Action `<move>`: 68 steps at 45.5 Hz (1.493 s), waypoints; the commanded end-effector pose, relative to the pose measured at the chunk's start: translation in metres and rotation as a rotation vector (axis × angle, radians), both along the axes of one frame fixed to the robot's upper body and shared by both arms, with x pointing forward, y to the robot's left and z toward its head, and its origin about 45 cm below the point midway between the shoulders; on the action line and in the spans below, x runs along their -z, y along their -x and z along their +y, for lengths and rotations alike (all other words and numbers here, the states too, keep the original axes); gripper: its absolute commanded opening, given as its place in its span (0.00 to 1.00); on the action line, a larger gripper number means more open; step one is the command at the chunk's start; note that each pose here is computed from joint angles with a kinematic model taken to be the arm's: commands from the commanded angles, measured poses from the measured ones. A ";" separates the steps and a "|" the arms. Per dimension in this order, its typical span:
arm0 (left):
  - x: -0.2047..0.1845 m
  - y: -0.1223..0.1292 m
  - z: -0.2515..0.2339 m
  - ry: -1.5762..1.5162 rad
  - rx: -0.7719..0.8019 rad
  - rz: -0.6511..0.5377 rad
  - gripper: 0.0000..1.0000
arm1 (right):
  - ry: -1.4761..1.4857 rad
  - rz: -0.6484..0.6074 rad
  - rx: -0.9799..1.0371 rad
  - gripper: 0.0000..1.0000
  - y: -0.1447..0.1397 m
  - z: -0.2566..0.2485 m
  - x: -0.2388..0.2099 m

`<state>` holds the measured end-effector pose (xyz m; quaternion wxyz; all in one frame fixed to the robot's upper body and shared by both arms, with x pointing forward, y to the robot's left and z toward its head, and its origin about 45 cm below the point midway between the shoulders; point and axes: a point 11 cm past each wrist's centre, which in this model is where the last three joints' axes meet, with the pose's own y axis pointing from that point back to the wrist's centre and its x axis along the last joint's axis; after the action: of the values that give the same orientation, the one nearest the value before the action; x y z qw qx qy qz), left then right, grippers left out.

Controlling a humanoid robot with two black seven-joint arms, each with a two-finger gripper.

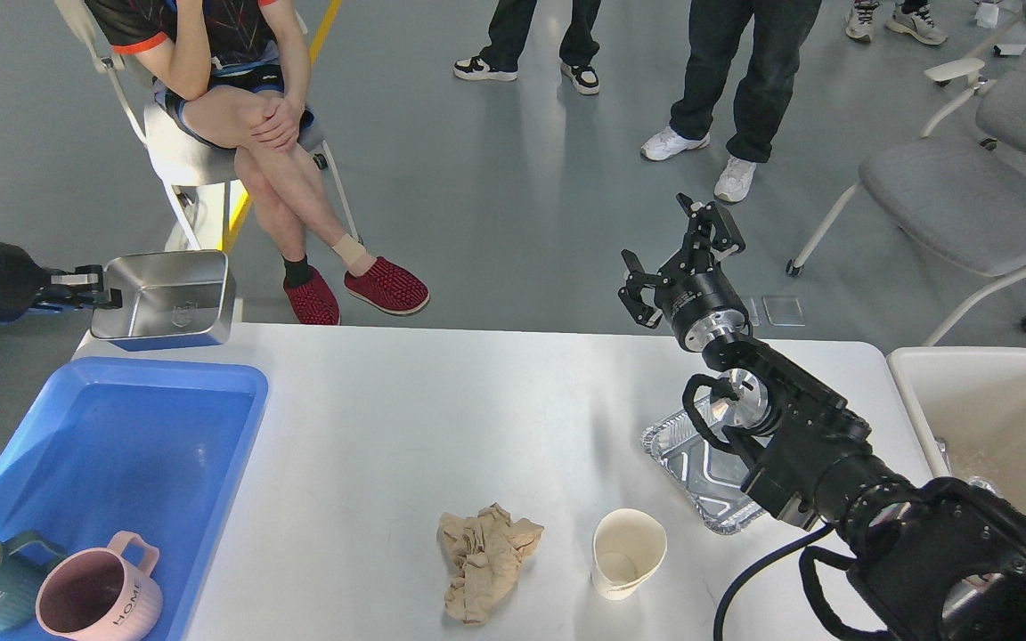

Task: Tidy desktop
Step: 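Lift the silver box and carry it over the blue basin, then lower the silver box into the basin and open the left gripper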

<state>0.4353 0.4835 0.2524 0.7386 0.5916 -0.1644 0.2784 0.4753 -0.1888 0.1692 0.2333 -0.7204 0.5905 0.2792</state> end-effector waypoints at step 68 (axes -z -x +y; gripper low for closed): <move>0.147 0.110 0.064 -0.092 -0.247 -0.027 0.65 | 0.037 0.041 0.000 1.00 0.012 -0.012 0.022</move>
<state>0.3234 0.5486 0.1045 0.6665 0.6401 -0.1088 0.3662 0.4625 -0.1999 0.1464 0.2077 -0.7190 0.5996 0.2835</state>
